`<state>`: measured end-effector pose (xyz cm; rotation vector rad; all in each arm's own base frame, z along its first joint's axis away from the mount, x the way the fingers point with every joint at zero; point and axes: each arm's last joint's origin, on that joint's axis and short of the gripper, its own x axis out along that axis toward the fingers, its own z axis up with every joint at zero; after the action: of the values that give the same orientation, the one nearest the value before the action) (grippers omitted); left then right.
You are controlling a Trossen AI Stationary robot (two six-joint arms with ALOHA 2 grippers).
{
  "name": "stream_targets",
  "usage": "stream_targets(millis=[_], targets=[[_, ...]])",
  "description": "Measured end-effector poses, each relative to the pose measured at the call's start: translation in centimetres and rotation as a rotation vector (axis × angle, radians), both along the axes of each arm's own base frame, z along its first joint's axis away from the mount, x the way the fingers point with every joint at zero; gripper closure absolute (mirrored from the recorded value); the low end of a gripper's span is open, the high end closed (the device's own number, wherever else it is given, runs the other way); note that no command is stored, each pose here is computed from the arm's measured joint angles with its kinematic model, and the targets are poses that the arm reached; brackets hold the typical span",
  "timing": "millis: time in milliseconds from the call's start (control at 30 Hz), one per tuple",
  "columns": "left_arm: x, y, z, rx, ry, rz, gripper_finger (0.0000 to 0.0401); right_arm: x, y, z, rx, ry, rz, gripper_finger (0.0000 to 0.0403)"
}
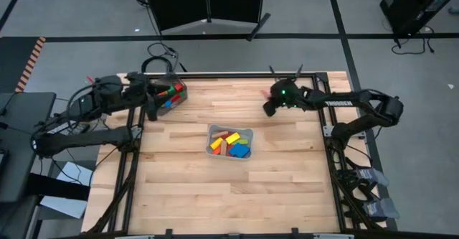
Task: Sort blocks by size
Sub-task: Put the pink rectangular block into the gray bin, then return to Home Position
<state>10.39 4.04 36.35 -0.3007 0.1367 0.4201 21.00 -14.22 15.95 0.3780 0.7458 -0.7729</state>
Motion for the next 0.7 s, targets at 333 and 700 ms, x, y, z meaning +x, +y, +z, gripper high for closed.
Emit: stream_targets(millis=[333,700], targets=[[-0.7,-0.3,-2.4,-0.010,-0.044,0.008,0.0203,5.8,11.0,3.5,-0.045,-0.381,0.551,0.0335],[0.1,0.0,-4.3,0.041,-0.040,0.007,0.0203,6.4,14.3,2.8,-0.019,-0.376,0.628,0.0126]])
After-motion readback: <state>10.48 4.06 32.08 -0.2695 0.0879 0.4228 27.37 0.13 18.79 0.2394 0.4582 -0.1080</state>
